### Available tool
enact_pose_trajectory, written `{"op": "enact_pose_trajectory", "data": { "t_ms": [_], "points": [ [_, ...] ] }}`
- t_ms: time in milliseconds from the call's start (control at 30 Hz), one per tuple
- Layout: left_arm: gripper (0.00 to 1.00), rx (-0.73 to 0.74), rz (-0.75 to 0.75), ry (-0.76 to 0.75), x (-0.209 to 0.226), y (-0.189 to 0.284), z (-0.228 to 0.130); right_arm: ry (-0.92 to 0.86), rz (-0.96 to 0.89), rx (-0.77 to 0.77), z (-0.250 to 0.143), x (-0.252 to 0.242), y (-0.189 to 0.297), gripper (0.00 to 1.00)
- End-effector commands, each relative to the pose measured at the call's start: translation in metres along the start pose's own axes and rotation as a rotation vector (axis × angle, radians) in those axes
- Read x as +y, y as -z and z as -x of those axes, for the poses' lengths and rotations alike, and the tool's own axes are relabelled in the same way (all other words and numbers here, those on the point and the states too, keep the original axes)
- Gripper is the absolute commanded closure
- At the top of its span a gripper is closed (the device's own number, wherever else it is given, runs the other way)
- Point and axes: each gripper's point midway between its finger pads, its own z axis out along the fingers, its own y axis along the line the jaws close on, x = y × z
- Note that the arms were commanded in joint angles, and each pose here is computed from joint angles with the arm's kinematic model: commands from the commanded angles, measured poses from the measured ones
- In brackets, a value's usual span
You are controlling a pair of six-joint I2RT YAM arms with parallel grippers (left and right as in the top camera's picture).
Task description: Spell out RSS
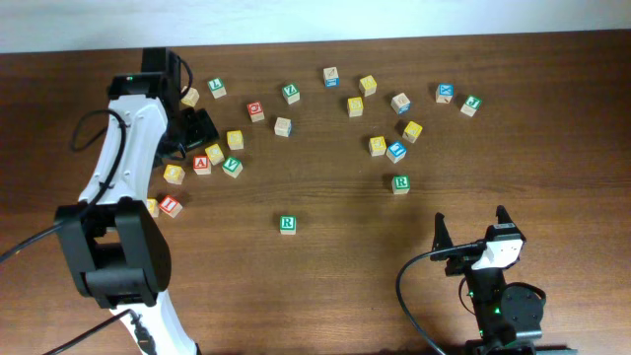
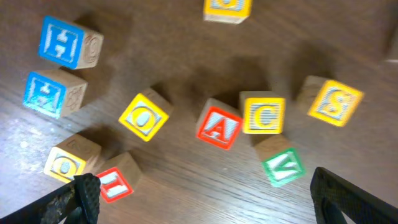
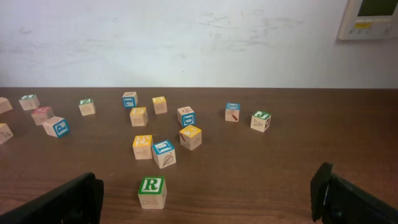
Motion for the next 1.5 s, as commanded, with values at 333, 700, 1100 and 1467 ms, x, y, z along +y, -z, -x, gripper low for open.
{"op": "enact_pose_trajectory", "data": {
  "t_ms": [333, 700, 1100, 1467],
  "points": [
    [0.01, 0.076, 0.051, 0.072, 0.042, -0.023, -0.008, 0.003, -0.013, 0.004, -0.003, -0.003, 0.000, 0.02],
    [0.01, 0.079, 0.033, 0.098, 0.047, -0.024, -0.005, 0.003, -0.013, 0.005, -0.003, -0.003, 0.000, 0.02],
    [0.01, 0.196, -0.372, -0.078, -0.025, -0.009, -0.028, 0.003, -0.013, 0.004, -0.003, -0.003, 0.000, 0.01],
    [0.01, 0.128, -0.319, -0.400, -0.101, -0.004, -0.065, 0.003, -0.013, 0.005, -0.003, -0.003, 0.000, 0.02]
  ]
}}
